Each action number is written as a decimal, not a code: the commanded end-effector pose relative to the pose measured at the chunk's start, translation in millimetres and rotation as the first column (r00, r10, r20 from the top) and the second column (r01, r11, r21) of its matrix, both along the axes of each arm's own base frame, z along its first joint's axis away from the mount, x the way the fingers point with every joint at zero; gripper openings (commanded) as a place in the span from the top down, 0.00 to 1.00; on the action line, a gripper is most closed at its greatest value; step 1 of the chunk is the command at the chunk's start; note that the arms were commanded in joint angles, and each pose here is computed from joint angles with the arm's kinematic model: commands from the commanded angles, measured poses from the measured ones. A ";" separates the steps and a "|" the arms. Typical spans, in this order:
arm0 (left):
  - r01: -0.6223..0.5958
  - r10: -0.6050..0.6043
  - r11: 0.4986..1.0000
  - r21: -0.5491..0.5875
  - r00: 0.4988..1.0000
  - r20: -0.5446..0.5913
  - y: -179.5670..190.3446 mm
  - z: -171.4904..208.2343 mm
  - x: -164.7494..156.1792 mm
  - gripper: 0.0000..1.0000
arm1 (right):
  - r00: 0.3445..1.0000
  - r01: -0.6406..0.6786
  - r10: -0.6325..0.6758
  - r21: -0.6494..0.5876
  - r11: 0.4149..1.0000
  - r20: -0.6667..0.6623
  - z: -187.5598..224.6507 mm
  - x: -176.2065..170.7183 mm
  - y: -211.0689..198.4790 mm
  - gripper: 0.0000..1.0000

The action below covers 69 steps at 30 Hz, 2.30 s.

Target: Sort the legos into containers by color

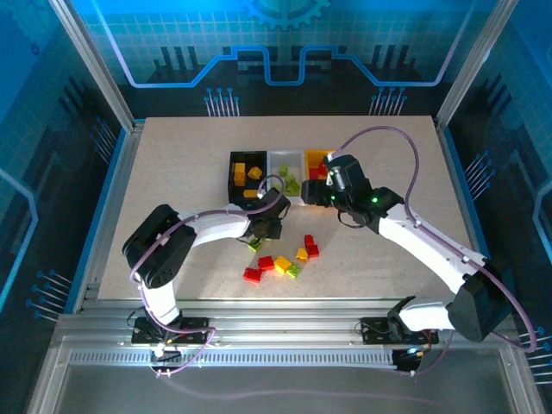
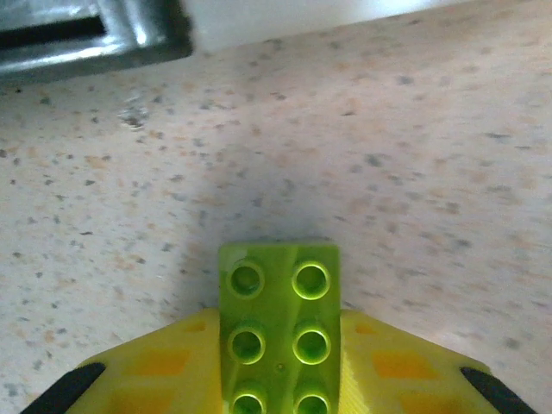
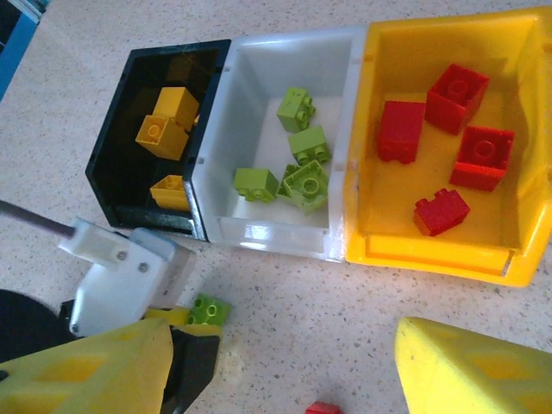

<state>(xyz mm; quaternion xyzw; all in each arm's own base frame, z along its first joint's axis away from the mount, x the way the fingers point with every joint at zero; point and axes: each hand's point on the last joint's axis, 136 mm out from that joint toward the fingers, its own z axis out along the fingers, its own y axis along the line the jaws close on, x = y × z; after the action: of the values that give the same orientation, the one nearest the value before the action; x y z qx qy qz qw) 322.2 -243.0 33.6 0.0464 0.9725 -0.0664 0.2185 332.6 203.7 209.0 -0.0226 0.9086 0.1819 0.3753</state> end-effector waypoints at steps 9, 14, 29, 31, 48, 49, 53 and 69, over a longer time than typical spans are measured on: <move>-0.007 0.068 0.978 -0.208 0.955 0.290 -30.9 134.0 70.7 0.71 | 0.995 0.098 -0.098 0.037 0.994 0.002 0.6 -4.2 -30.5 0.30; -0.076 0.116 0.987 -0.143 0.950 0.290 -26.3 122.3 121.1 0.73 | 0.994 0.111 -0.111 0.030 0.993 -0.009 -0.6 -5.8 -36.8 0.30; -0.120 0.127 0.992 -0.044 0.967 0.220 -36.1 72.1 165.2 0.55 | 0.995 0.097 -0.096 0.031 0.995 -0.040 -7.4 -17.5 -40.1 0.29; -0.113 0.124 0.992 -0.061 0.967 0.225 -39.9 77.3 164.2 0.49 | 0.995 0.095 -0.094 0.030 0.995 -0.044 -7.4 -18.4 -40.4 0.28; -0.001 0.141 0.932 -0.363 0.924 0.357 -34.8 190.0 75.9 0.01 | 0.954 -0.020 0.012 -0.024 1.000 -0.299 -69.8 -59.9 -24.5 0.25; 0.000 0.145 0.927 -0.376 0.923 0.358 -30.9 189.7 65.7 0.01 | 0.947 -0.038 0.024 -0.038 0.999 -0.320 -78.8 -64.8 -21.5 0.25; -0.006 0.149 0.922 -0.386 0.927 0.343 -10.9 177.2 29.2 0.01 | 0.926 -0.105 0.078 -0.054 0.993 -0.368 -105.6 -74.7 -0.1 0.25; -0.210 0.285 0.929 -0.306 0.932 0.226 87.4 93.1 -64.8 0.01 | 0.902 -0.148 0.019 -0.268 0.952 -0.431 -165.3 -52.3 25.2 0.41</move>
<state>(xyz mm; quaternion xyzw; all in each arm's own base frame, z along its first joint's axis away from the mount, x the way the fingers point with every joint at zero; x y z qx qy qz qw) 264.4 -171.0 136.9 -0.0737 0.9098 -0.1895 0.3619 274.8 230.8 48.0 -0.0766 0.9820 0.0879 0.1486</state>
